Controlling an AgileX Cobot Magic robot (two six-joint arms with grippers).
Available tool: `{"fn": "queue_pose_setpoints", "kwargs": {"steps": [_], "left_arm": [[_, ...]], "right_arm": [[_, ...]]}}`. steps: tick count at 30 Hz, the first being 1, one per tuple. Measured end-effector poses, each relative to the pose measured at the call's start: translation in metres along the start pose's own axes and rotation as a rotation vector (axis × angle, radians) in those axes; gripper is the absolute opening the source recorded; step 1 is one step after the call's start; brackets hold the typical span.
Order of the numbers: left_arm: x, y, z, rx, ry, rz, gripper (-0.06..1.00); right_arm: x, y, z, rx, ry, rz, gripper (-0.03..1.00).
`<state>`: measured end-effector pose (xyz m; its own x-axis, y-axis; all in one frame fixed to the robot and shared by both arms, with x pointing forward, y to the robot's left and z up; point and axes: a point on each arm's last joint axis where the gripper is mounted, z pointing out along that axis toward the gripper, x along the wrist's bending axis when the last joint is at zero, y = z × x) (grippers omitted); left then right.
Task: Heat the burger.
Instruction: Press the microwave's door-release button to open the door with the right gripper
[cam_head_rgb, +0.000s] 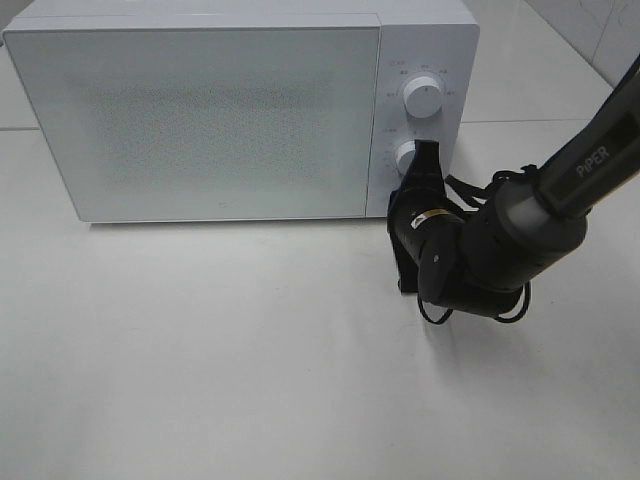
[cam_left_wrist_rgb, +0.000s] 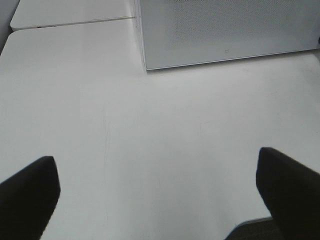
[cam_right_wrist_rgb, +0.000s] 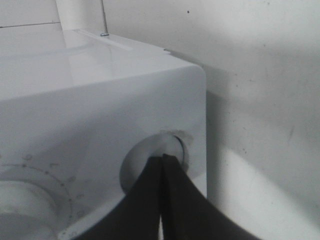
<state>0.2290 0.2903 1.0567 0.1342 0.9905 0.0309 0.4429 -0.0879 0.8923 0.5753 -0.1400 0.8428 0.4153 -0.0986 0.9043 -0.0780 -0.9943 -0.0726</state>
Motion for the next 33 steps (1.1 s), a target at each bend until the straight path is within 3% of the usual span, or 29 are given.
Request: {"fn": "queue_pose_setpoints", "kwargs": {"steps": [11,33], "left_arm": [[0.0,0.0,0.0,0.0,0.0,0.0,0.99],[0.0,0.0,0.0,0.0,0.0,0.0,0.99]], "right_arm": [[0.0034,-0.0034,0.0089,-0.042,0.019,0.059,0.0],[0.0043,-0.0065,0.0081,-0.05,0.008,0.048,0.01]]}}
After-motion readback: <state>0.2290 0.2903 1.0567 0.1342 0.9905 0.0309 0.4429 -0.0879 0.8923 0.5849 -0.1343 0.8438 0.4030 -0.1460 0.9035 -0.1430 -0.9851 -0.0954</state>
